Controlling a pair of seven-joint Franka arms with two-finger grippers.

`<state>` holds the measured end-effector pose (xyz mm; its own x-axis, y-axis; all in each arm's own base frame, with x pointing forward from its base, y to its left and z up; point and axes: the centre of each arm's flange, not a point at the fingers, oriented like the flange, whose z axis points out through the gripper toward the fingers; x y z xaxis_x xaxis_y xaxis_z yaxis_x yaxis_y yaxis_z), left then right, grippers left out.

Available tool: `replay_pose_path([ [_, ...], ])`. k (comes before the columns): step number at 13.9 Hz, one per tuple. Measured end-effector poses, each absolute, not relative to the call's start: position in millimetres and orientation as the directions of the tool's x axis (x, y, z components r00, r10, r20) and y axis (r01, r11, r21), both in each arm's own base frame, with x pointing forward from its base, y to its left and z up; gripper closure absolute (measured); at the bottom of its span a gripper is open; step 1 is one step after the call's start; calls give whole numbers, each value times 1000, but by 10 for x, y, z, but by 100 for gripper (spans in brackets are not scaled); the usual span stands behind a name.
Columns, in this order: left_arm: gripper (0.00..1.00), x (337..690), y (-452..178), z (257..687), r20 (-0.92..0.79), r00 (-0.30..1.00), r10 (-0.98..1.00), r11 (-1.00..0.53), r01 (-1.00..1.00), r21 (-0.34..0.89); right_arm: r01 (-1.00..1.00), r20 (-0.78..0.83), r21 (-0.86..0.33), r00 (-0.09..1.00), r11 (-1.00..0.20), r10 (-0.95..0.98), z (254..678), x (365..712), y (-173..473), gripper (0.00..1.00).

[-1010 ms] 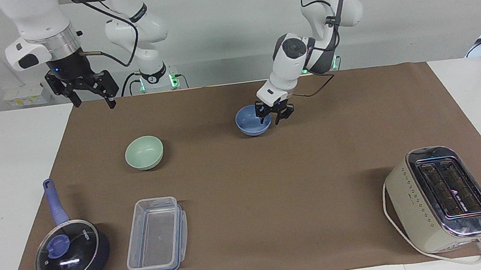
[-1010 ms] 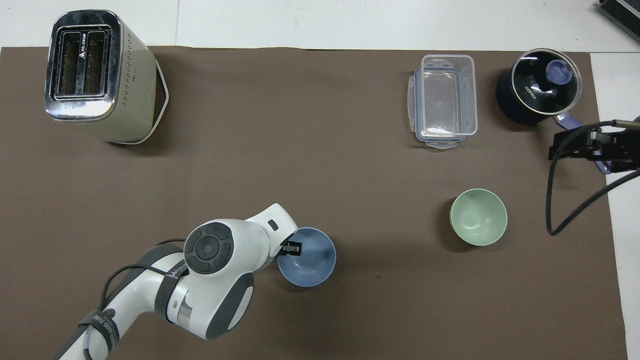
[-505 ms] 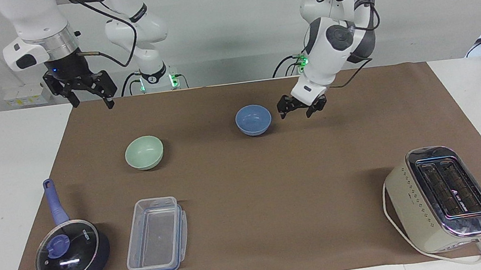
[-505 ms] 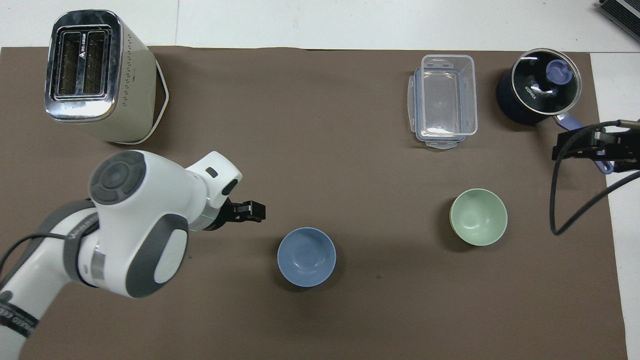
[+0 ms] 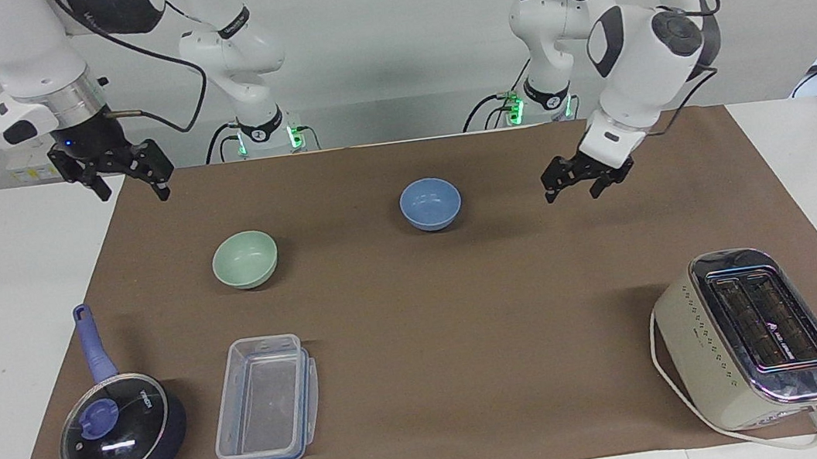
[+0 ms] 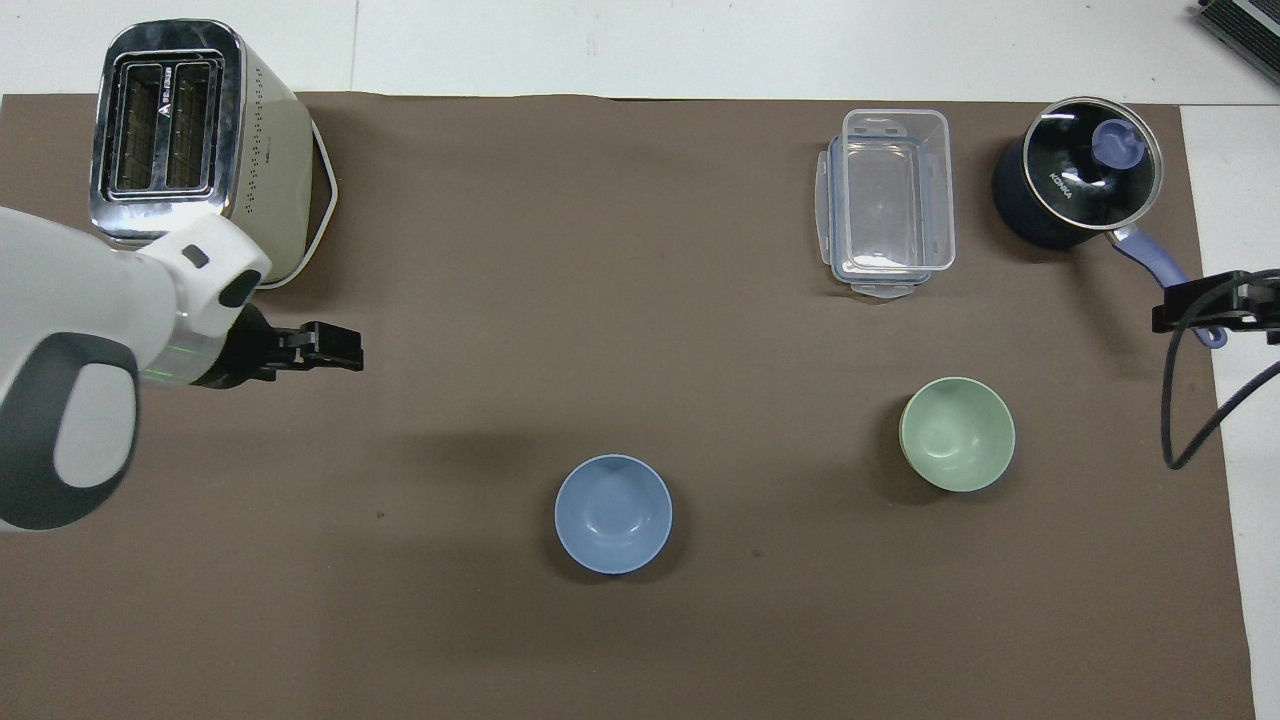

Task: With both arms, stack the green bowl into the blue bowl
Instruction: 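Release the blue bowl and withdraw the left gripper to rest, then reach the right gripper to the rim of the pale green bowl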

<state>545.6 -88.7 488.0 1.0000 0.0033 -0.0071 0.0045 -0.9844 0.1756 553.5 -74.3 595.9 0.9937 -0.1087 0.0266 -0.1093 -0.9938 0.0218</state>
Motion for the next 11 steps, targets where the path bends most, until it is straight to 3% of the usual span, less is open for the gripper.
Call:
replay_pose_path([
  [5,0,5555,-438,5446,25,998,-61,-997,-63,47,-86,-26,18,996,-996,-87,5084,5505,-800,0],
  [11,0,5437,-325,6325,10,997,-79,-997,-79,23,-40,-99,1,994,-999,-40,3805,5478,-561,0],
])
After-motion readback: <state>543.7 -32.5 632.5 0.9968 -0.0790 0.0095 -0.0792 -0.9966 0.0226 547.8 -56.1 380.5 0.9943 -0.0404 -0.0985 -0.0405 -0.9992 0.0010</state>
